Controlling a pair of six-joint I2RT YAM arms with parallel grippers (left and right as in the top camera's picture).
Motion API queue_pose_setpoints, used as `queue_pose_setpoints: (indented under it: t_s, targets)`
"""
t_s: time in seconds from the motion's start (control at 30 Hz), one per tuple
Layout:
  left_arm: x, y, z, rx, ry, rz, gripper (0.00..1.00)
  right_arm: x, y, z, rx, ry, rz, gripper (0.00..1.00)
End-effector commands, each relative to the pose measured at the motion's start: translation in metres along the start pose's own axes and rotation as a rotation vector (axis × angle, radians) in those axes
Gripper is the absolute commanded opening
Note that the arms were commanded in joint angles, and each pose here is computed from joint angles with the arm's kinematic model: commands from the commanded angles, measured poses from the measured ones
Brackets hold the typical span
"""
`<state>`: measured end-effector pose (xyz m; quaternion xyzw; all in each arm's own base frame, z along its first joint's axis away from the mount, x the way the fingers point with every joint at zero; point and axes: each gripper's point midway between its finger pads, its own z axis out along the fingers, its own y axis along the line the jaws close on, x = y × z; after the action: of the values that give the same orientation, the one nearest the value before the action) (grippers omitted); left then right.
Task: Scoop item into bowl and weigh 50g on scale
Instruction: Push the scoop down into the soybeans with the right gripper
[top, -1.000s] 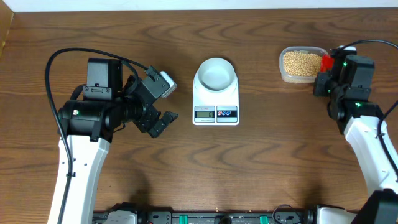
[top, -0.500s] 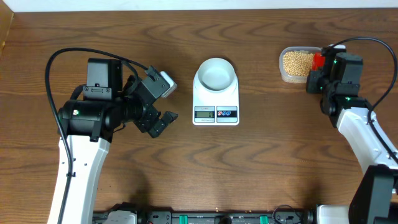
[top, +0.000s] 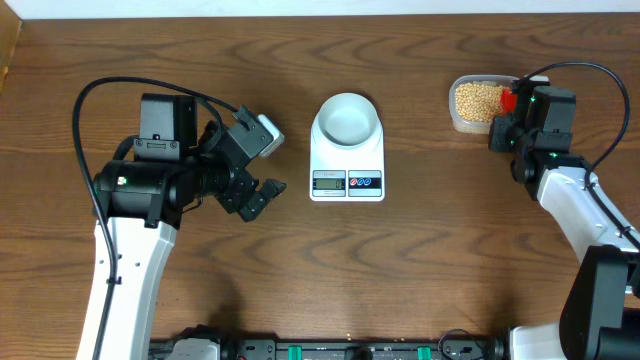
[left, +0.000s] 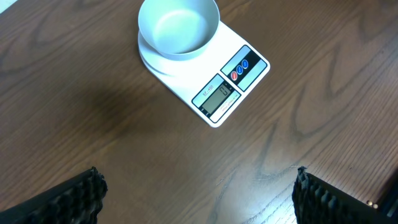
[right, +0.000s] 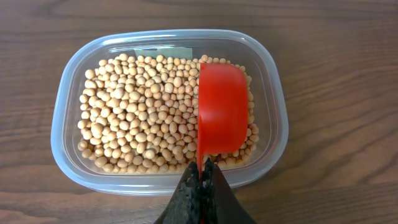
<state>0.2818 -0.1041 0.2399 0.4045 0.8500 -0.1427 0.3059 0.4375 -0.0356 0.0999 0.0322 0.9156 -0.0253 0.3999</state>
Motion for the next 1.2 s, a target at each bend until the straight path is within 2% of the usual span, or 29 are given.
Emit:
queue_pose_setpoints:
  t_s: [0.0,1.17]
  targets:
    - [-0.0066,-0.0008,-0.0064,-0.002,-0.026,0.017,0.98,-0.0015,0.0023,0.0047,-0.005,0.006,-0.006,0.01]
    - [-0.0066,-0.0008,-0.0064,-0.002,-0.026,0.017,0.98,-0.0009,0.0084,0.0051,-0.039,0.009,0.060,0.01]
